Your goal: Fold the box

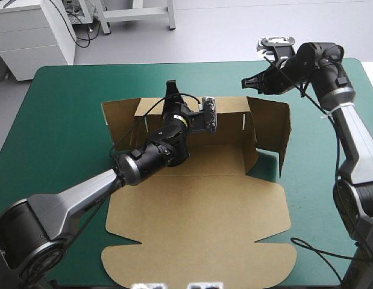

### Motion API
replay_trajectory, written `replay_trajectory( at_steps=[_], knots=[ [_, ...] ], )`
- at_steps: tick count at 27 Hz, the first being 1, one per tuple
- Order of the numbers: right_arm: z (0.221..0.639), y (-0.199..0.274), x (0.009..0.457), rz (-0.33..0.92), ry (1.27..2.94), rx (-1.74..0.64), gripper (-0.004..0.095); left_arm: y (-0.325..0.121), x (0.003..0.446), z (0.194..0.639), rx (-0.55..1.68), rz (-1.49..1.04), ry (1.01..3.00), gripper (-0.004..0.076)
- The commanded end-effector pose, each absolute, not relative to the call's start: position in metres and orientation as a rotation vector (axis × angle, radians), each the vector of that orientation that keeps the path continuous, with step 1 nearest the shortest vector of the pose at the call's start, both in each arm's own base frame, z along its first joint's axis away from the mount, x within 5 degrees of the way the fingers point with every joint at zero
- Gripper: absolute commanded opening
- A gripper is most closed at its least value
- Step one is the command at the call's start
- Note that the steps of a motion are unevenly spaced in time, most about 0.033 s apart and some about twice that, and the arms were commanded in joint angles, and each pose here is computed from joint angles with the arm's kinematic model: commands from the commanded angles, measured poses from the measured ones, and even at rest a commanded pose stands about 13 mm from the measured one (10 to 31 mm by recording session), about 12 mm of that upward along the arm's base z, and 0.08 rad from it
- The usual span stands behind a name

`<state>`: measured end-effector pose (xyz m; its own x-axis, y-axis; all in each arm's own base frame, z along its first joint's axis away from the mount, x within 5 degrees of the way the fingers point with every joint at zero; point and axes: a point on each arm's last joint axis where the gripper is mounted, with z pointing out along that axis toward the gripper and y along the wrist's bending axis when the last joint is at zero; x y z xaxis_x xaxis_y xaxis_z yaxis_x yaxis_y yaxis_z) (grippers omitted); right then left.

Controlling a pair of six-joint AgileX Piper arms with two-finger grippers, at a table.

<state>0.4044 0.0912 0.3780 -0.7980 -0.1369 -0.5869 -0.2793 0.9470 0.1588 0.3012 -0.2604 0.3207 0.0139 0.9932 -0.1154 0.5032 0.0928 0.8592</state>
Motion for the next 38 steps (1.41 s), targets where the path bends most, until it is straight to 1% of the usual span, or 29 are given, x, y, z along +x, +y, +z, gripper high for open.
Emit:
replay_trajectory(
  at_steps=[1, 5, 8, 10, 13, 17, 21, 23, 26, 30, 33, 35, 38],
  knots=[
    [0.395, 0.088, 0.4, 0.325, 2.457, -0.275, -0.0014, -0.252, 0.295, 0.328, 1.447, 0.763, 1.697, -0.0008],
    [0.385, 0.088, 0.399, 0.32, 2.54, -0.292, -0.0014, -0.252, 0.295, 0.328, 1.447, 0.762, 1.695, -0.0008],
    [0.382, 0.085, 0.397, 0.284, 2.579, -0.292, -0.0014, -0.252, 0.295, 0.328, 1.448, 0.759, 1.692, -0.0008],
    [0.386, 0.086, 0.394, 0.31, 2.571, -0.283, -0.0014, -0.252, 0.295, 0.328, 1.448, 0.759, 1.692, -0.0008],
    [0.392, 0.09, 0.388, 0.382, 2.554, -0.291, -0.0014, -0.252, 0.295, 0.328, 1.448, 0.76, 1.694, -0.0008],
    [0.39, 0.091, 0.379, 0.416, 2.566, -0.309, -0.0014, -0.252, 0.295, 0.329, 1.448, 0.764, 1.693, -0.0008],
    [0.376, 0.09, 0.371, 0.418, 2.62, -0.342, -0.0014, -0.252, 0.295, 0.329, 1.448, 0.764, 1.693, -0.0008],
    [0.372, 0.089, 0.365, 0.411, 2.62, -0.362, -0.0014, -0.252, 0.295, 0.328, 1.447, 0.762, 1.695, -0.0008],
    [0.371, 0.086, 0.35, 0.41, 2.556, -0.335, -0.0014, -0.252, 0.294, 0.328, 1.447, 0.761, 1.702, -0.0008],
    [0.362, 0.088, 0.331, 0.479, 2.478, -0.356, -0.0014, -0.252, 0.295, 0.327, 1.448, 0.763, 1.704, -0.0008],
    [0.351, 0.086, 0.316, 0.491, 2.394, -0.363, -0.0014, -0.252, 0.295, 0.327, 1.448, 0.763, 1.704, -0.0008],
    [0.346, 0.083, 0.297, 0.477, 2.299, -0.373, -0.0014, -0.252, 0.295, 0.327, 1.448, 0.762, 1.705, -0.0008],
    [0.329, 0.08, 0.268, 0.456, 2.158, -0.463, -0.0014, -0.252, 0.294, 0.327, 1.446, 0.751, 1.715, -0.0008]
  ],
)
